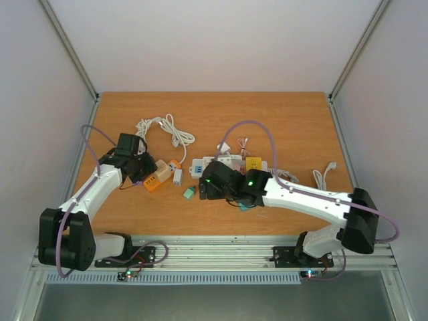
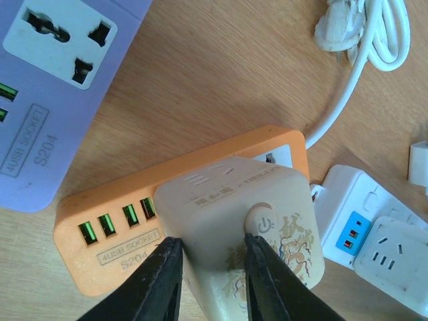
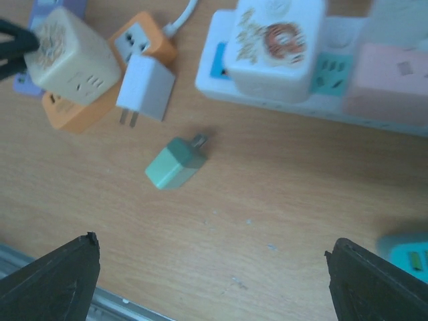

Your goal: Insert the plug

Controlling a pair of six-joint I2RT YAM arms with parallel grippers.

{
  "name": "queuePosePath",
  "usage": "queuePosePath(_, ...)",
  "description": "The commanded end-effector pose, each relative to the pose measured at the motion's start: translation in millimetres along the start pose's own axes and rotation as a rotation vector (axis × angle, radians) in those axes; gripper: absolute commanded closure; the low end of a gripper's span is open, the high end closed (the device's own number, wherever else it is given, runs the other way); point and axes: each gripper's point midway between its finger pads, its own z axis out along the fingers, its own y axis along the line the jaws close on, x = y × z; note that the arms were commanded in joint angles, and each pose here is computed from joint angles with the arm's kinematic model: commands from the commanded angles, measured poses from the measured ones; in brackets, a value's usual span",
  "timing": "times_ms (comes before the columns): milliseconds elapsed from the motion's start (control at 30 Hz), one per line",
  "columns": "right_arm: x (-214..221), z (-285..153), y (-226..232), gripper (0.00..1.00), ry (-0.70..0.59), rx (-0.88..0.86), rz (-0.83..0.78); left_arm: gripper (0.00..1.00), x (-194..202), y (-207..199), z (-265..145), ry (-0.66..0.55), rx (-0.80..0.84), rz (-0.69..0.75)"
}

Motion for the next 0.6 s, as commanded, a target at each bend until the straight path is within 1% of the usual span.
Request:
queuePosePath(0, 5, 21, 51, 0.08, 0.072, -0.164, -0.119, 0.71, 33, 35, 8, 0.091, -0.15, 0.013)
queuePosePath(133, -4, 52, 91, 0.16, 0.109, -0.235, -0.185, 0.65, 22, 18, -11, 0.045, -0.104, 0.047)
queuePosePath(233, -19, 72, 110, 0.25, 0.103, -0.257, -0.203, 0.65, 18, 13, -20, 0.029, -0.089, 0.073)
queuePosePath(300, -27, 82, 126, 0.3, 0.103, -0.301, -0.219, 0.65, 16, 11, -23, 0.022, -0.08, 0.086)
queuePosePath(433, -40, 114, 136, 0.4, 0.106, -0.28, -0.22, 0.67, 12, 10, -23, 0.027, -0.07, 0.087)
queuePosePath(567, -44, 140, 136, 0.49, 0.124, -0.277, -0.205, 0.68, 7, -1, -25, 0.036, -0.012, 0.079)
